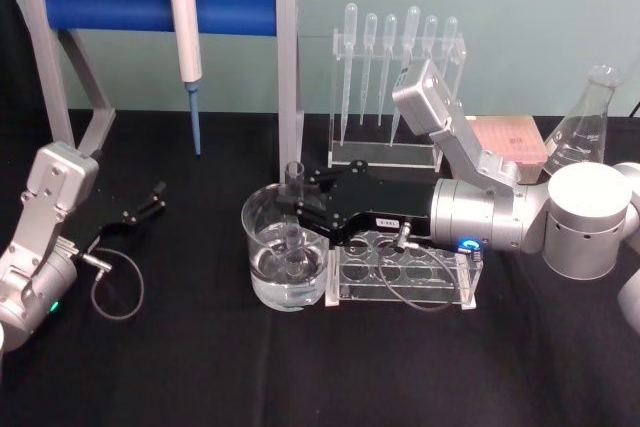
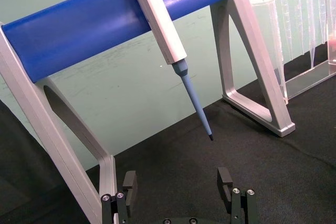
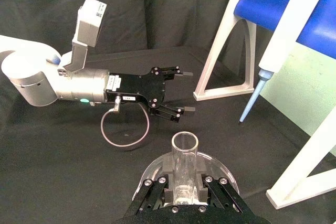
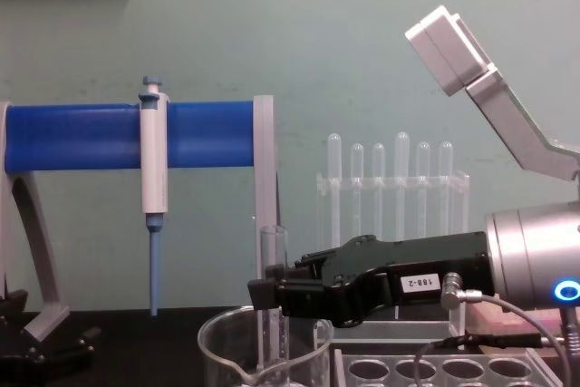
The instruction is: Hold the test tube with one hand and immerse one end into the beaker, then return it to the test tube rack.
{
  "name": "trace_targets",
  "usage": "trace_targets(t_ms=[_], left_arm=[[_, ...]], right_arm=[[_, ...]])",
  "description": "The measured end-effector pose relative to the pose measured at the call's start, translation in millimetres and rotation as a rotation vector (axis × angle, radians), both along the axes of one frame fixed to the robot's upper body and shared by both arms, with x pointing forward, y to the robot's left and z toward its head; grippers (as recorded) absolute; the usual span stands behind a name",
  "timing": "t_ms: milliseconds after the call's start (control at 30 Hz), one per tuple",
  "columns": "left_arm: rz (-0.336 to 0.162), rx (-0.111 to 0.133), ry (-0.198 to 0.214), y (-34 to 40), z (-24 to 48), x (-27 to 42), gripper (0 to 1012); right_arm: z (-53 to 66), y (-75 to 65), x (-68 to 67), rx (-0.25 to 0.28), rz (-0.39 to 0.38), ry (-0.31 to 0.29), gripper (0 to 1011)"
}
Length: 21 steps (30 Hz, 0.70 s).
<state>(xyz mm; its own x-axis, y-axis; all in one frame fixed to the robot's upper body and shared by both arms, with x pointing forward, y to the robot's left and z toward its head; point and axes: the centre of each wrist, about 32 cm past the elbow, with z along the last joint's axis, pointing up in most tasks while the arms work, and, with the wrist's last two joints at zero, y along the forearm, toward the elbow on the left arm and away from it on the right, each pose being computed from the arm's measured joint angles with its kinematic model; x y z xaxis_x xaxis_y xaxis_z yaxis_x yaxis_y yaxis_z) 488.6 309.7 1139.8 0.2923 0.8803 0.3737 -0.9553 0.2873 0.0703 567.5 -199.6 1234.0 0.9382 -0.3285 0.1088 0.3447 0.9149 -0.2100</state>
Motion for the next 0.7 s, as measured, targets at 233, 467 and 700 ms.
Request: trace_targets(t_ms=[233,467,700], left_arm=[[0.0,0.0,0.0,0.0,0.0,0.0,1000],[0.0,0.0,0.0,0.0,0.0,0.0,1000],[0.0,0.0,0.0,0.0,0.0,0.0,1000]], right_arm=[[0.0,0.0,0.0,0.0,0.0,0.0,241],[0.0,0.0,0.0,0.0,0.0,0.0,241],[0.0,0.0,0.0,0.0,0.0,0.0,241]])
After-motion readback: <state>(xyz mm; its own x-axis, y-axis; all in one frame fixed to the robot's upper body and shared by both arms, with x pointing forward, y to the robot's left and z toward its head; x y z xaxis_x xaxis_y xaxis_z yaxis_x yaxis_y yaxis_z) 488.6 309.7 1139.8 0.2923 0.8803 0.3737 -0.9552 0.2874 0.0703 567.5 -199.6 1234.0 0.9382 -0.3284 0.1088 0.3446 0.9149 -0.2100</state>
